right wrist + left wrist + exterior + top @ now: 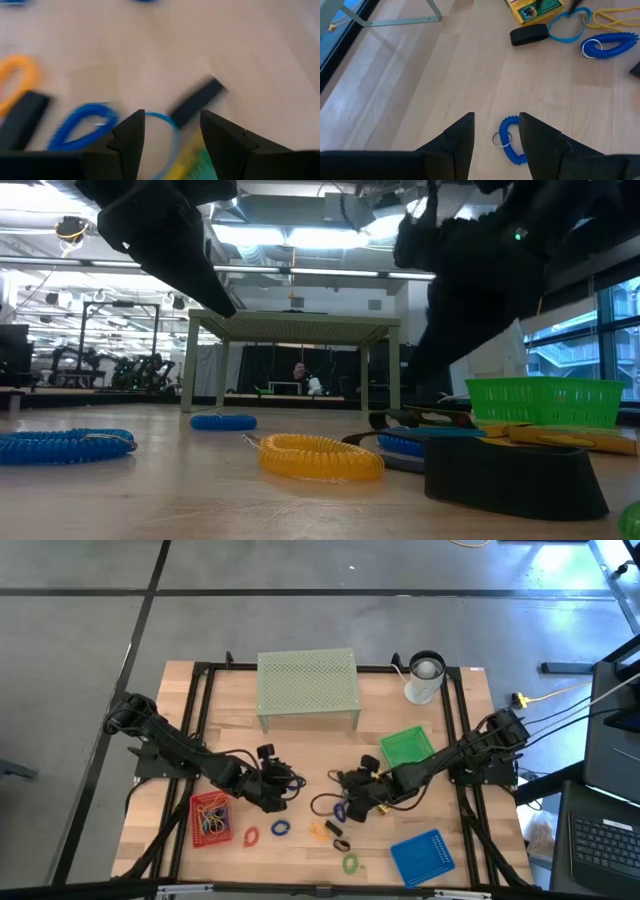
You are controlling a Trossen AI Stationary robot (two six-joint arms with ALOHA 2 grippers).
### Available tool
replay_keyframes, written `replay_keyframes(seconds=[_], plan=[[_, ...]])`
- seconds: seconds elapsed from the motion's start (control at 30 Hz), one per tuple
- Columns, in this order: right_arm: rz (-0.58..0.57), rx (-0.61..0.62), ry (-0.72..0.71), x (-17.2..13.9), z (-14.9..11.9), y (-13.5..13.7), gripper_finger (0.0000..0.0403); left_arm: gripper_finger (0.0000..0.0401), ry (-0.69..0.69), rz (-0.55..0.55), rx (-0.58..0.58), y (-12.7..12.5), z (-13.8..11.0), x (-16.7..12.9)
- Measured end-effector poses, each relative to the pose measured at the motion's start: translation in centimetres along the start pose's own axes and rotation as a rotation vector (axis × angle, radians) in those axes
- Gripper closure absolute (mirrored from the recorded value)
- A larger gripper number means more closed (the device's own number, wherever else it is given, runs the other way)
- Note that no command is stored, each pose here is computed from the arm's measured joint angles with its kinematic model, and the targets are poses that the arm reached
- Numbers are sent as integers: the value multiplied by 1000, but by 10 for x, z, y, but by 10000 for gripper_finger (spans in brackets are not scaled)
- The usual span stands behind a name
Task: Pick & Place Office Desk Supplies
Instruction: Put the crayon box into the green bin
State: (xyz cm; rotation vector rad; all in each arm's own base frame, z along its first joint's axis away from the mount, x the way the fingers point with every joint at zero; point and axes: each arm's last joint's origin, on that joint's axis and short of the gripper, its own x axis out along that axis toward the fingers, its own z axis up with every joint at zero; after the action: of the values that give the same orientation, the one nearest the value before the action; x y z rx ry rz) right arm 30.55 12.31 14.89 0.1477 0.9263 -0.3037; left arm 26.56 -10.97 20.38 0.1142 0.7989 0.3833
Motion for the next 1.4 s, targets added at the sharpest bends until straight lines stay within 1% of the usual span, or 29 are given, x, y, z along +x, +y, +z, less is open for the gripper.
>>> replay_keyframes(seconds=[0.1, 0.23, 0.67, 0.87, 0.93, 1.13, 1.27, 1.4], plan=[[-54, 142, 9, 1, -3, -3, 209, 253, -1, 0, 8, 0, 0, 0], [-60, 191, 8, 1, -4, -4, 209, 253, -2, 1, 7, 0, 0, 0], [-69, 190, 7, 2, -5, -3, 209, 253, -2, 0, 7, 0, 0, 0], [-96, 167, 37, 13, -12, -2, 209, 253, -2, -2, 7, 0, 0, 0], [-109, 143, 53, 18, -15, -2, 209, 253, -1, -3, 7, 0, 0, 0], [-130, 124, 50, 23, -18, -2, 210, 253, -1, -4, 7, 0, 0, 0], [-127, 129, 54, 23, -18, -2, 229, 253, -1, -4, 7, 0, 0, 0], [-110, 135, 68, 23, -18, -1, 272, 253, -1, -3, 7, 0, 0, 0]])
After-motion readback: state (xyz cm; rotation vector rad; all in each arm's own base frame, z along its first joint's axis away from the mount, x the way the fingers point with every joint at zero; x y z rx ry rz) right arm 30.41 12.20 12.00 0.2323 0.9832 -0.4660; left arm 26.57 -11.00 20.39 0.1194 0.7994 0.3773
